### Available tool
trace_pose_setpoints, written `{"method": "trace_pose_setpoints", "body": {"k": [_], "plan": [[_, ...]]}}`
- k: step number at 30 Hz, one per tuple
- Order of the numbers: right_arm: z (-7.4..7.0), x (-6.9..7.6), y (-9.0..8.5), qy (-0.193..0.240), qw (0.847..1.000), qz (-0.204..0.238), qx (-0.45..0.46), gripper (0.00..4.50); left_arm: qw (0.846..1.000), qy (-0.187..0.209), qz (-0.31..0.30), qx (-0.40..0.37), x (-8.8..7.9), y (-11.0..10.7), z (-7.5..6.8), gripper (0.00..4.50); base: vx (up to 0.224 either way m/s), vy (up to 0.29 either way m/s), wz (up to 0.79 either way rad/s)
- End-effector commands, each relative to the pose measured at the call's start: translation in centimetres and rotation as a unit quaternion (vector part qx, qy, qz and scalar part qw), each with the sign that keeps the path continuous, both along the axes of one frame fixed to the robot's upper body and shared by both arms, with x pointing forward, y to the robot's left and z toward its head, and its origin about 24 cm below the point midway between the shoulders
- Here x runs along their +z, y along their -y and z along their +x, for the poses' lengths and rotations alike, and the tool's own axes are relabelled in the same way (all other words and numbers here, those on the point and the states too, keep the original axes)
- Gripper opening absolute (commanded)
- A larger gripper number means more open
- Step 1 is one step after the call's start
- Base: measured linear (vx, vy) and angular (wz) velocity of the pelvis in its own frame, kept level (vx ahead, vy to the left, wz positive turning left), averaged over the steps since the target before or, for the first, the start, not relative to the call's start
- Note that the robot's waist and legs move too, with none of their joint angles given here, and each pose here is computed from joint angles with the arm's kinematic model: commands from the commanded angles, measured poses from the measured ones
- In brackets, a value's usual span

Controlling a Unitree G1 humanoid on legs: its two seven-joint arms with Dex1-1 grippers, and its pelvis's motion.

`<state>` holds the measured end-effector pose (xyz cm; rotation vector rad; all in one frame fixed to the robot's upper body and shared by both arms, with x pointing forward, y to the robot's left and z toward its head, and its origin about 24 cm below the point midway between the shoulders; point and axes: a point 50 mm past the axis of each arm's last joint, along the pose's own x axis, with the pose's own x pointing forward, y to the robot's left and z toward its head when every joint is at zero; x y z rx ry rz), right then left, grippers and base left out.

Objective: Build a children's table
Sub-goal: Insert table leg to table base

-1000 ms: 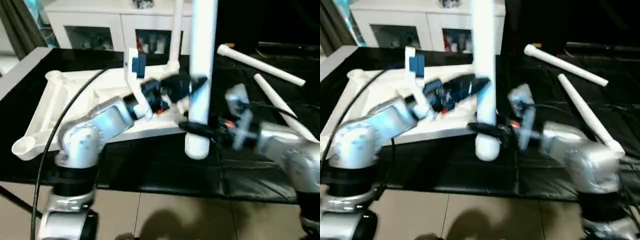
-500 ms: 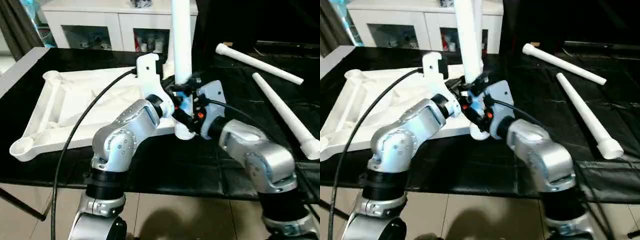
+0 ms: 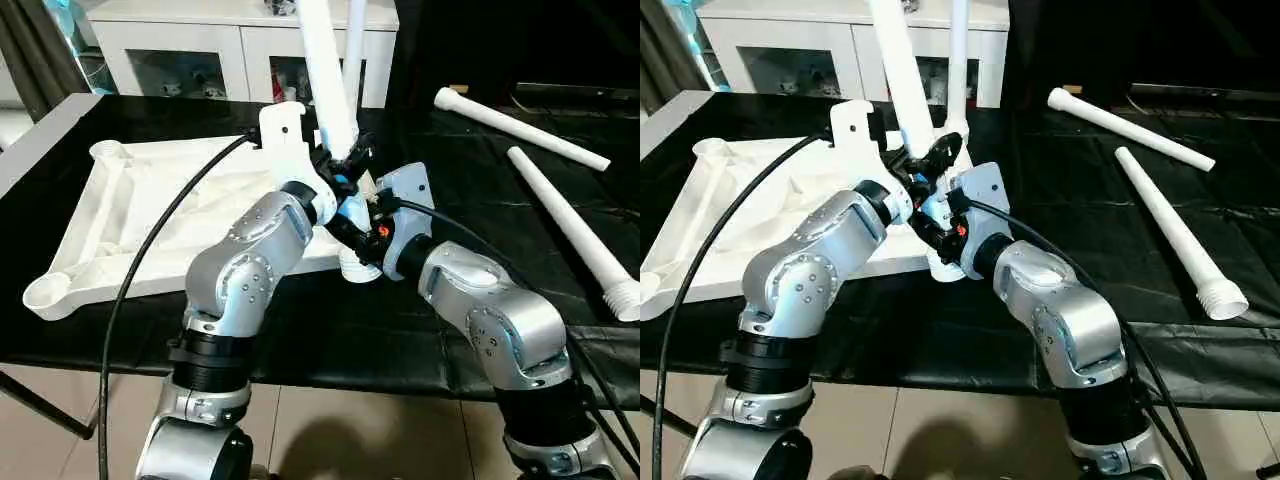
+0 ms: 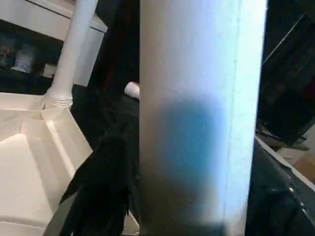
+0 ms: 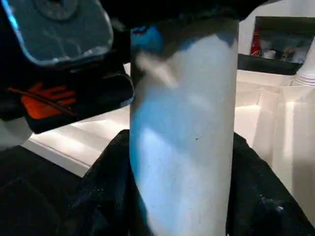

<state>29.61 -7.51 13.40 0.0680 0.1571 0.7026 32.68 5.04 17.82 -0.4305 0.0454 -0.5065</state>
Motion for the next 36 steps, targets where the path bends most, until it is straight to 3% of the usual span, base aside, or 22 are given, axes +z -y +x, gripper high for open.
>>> {"method": "trace_pose_setpoints", "body": {"k": [1,9,21,23,24,29,32,36], "plan": [[-0.3,1.7,-0.3,0.045,0.999,0.017,0.006,1.94,1.000,-0.004,0.006,0.022,-0.3,-0.5,0.3,2.46,0.000,0.000,0.00],[-0.3,1.7,-0.3,0.045,0.999,0.020,0.003,1.94,1.000,-0.001,0.000,0.023,-0.2,-0.5,0.3,1.90,0.000,0.000,0.00],[-0.1,1.8,-0.1,0.045,0.999,0.030,0.001,1.94,1.000,0.008,0.000,0.025,0.0,-0.7,0.4,1.88,0.000,0.000,0.00],[-0.1,1.9,-0.1,0.041,0.998,0.038,0.004,2.49,1.000,0.010,0.001,0.025,0.0,-0.8,0.4,1.88,0.000,0.000,0.00],[-0.2,2.1,0.0,0.031,0.997,0.065,0.015,2.49,1.000,0.017,0.004,0.022,0.2,-1.0,0.6,1.88,0.000,0.000,0.00],[-0.3,2.7,0.7,0.027,0.995,0.084,0.041,2.99,0.999,0.040,0.010,0.016,1.0,-2.1,1.1,1.88,0.000,0.000,0.00],[-0.2,3.3,2.6,0.001,0.992,0.106,0.061,3.17,0.998,0.062,0.018,0.003,1.7,-3.4,1.6,1.88,0.000,0.000,0.00],[-0.2,4.1,4.2,0.018,0.992,0.100,0.073,3.52,0.996,0.071,0.041,-0.026,1.9,-4.9,1.9,1.88,0.000,0.000,0.00]]}}
